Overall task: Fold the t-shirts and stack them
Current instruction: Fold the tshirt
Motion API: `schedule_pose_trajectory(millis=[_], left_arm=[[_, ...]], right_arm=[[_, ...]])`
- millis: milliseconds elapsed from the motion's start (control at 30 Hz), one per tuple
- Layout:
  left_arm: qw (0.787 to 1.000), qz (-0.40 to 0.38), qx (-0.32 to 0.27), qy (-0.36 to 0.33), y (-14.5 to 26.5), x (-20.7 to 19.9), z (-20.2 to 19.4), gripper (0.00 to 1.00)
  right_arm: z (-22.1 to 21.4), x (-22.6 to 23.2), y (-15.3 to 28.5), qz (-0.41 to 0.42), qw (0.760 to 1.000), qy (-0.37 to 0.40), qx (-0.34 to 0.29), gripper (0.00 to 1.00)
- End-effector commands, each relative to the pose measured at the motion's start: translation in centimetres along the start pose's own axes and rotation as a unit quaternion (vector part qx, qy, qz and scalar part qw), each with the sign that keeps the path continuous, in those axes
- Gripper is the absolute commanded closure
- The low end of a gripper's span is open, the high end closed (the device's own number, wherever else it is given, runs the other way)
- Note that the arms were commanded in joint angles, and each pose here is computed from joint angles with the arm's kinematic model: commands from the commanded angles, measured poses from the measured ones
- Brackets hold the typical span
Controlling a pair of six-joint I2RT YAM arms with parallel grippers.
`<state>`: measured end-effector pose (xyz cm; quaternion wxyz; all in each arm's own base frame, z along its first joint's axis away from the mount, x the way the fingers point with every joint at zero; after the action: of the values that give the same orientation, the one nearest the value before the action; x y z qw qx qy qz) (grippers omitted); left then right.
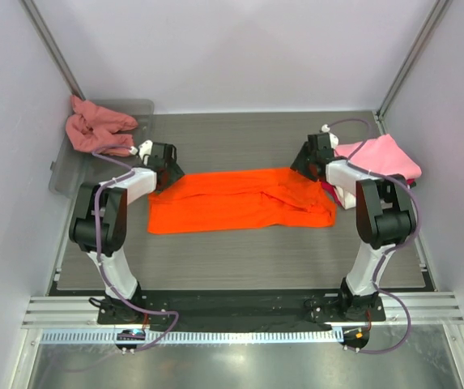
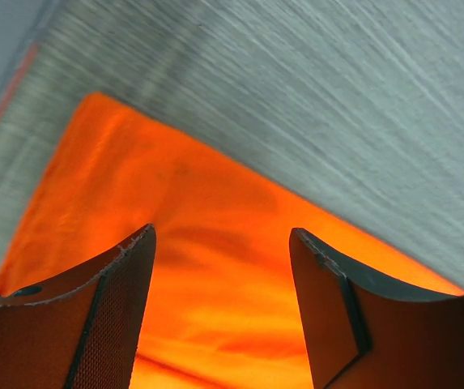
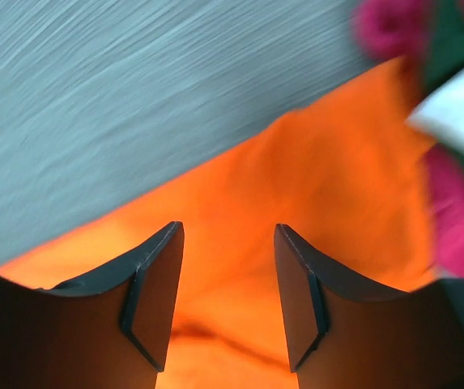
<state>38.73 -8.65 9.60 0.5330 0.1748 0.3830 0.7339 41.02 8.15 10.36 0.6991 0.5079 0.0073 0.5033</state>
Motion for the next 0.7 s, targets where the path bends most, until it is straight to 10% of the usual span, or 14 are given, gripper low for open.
schedule_pose_trajectory(millis=[0,667], left_arm=[[0.998,0.025,-0.043,-0.038,3.2,-0.6,2.6,0.31],[0.978,-0.149,-0.004,-0.146,6.6,-13.3,-0.1,0.31]], right_arm=[[-0.5,2.9,4.1,0.034,0.997,0.061,-0.019,0.46],[-7.5,1.8,3.4,-0.001,0.977,0.191,0.098,0.55]])
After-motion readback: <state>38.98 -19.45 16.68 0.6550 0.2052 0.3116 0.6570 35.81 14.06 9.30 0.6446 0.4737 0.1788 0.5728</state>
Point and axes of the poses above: each gripper's point midway between its finger pads, its own y axis back along the fingers, its own x axis along the line the jaws close on, z = x × y, the point moved 8 cm from there along y, back along the fingers, and after that the axes turned 14 degrees about -y, right-handed, at the moved point
